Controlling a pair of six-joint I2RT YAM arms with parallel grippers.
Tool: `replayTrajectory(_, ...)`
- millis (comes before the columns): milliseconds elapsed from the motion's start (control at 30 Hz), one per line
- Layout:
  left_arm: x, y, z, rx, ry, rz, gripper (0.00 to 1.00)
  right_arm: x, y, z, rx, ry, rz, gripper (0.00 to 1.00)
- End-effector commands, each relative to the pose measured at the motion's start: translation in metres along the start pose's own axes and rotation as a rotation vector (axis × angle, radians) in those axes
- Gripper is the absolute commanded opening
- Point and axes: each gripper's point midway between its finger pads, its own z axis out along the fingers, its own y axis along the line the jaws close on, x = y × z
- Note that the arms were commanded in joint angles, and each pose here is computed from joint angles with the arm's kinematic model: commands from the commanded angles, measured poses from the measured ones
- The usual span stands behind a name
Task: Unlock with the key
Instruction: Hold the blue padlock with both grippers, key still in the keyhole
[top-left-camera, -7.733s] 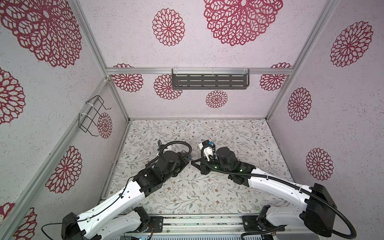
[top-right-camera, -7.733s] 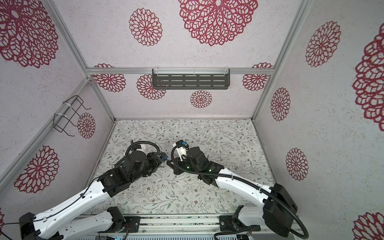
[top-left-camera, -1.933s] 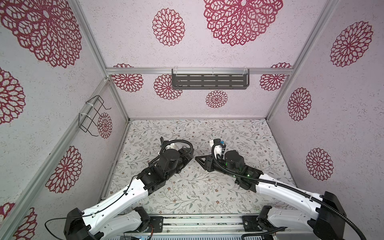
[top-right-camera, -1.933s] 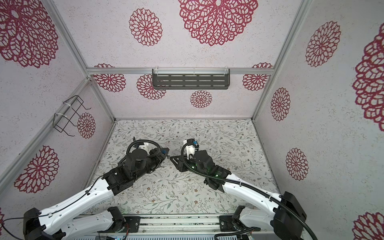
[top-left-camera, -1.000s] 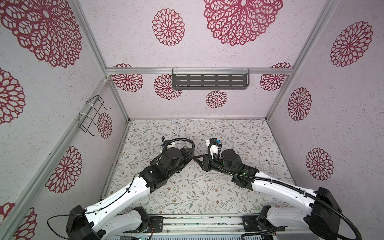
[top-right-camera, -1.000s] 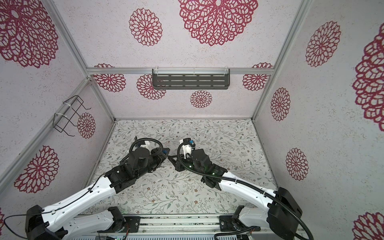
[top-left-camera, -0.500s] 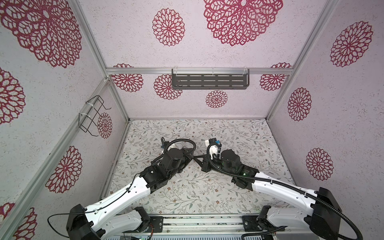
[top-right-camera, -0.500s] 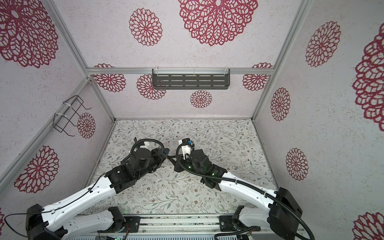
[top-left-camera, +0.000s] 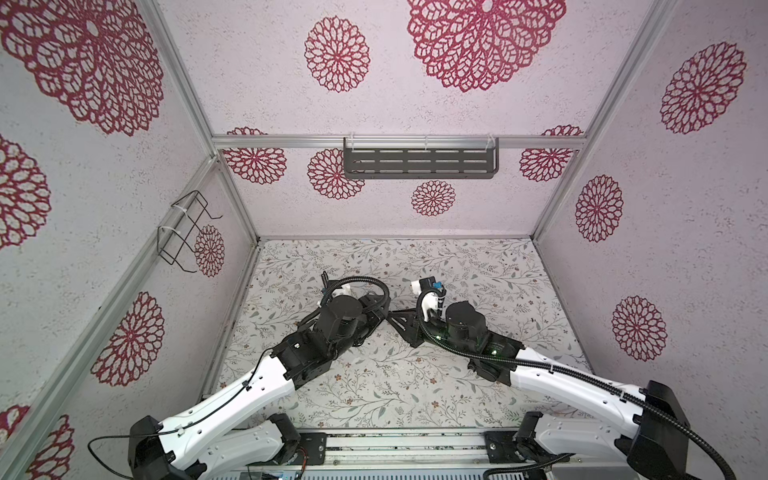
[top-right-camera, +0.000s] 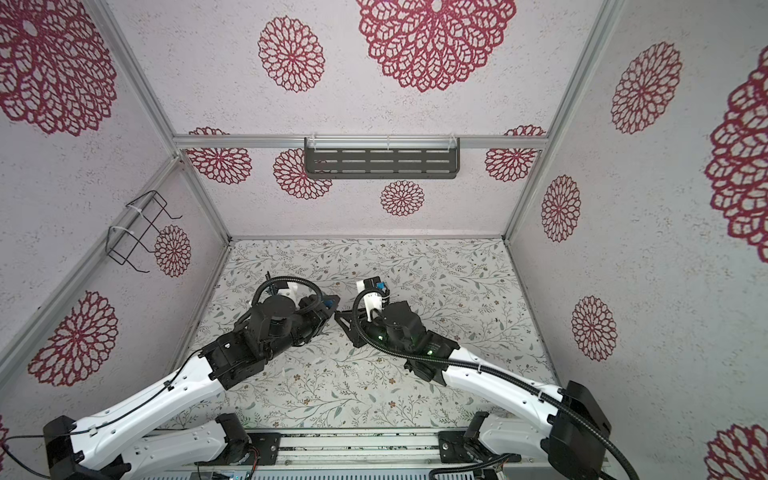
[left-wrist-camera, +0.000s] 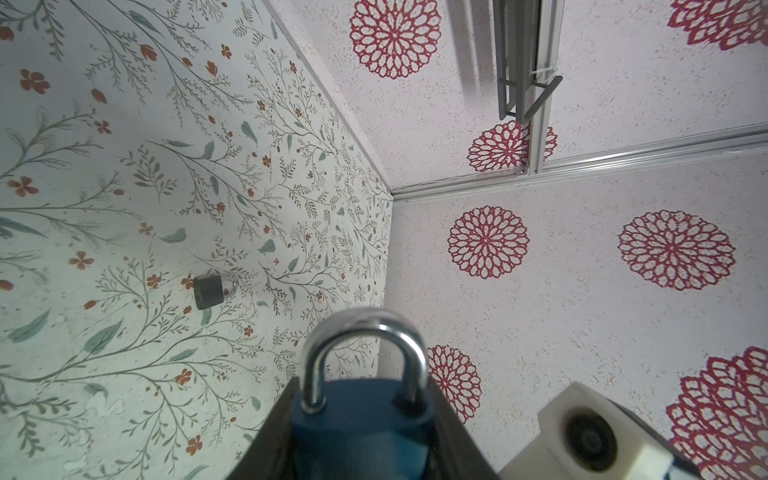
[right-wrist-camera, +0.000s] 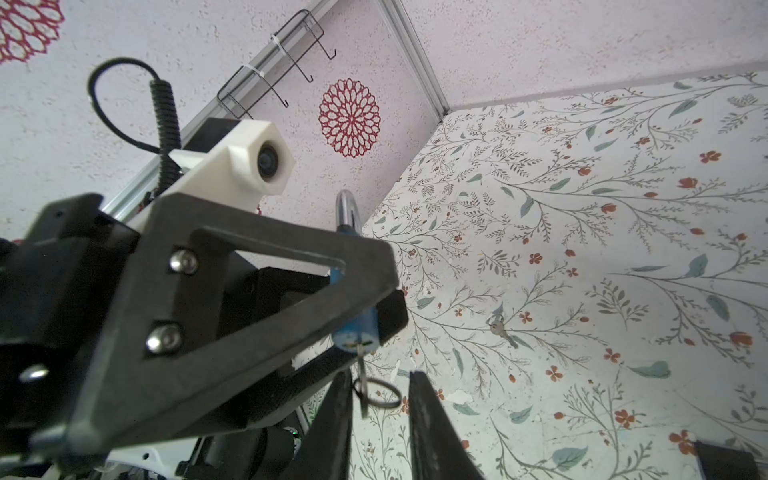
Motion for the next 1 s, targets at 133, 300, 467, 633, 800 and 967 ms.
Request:
replayTrajectory(133, -0.007, -0.022, -0.004, 0.08, -0.012, -0.003, 0.0, -0.025, 0.018, -0.004, -0.05, -0.066, 0.069, 0.26)
replayTrajectory(300, -0.008, -0.021, -0.005, 0.08, -0.021, -0.009, 0.0, -0.019, 0.009, -0.001, -0.009, -0.05, 0.079, 0.2)
replayTrajectory(467, -0.006, -0.027, -0.005, 0.108, -0.006, -0.019, 0.0, -0.022, 0.013, 0.0, -0.048, -0.067, 0.101, 0.13)
replayTrajectory(633, -0.002, -0.034, -0.007, 0.149, 0.018, -0.024, 0.0, -0.025, 0.017, 0.002, -0.087, -0.07, 0.128, 0.1)
replayTrajectory(800, 0.0, -0.039, -0.01, 0.198, 0.032, -0.03, 0.0, -0.03, 0.017, 0.0, -0.105, -0.094, 0.184, 0.0)
replayTrajectory(967, 0.005, -0.041, -0.011, 0.238, 0.051, -0.043, 0.0, -0.037, 0.026, -0.003, -0.164, -0.113, 0.266, 0.0)
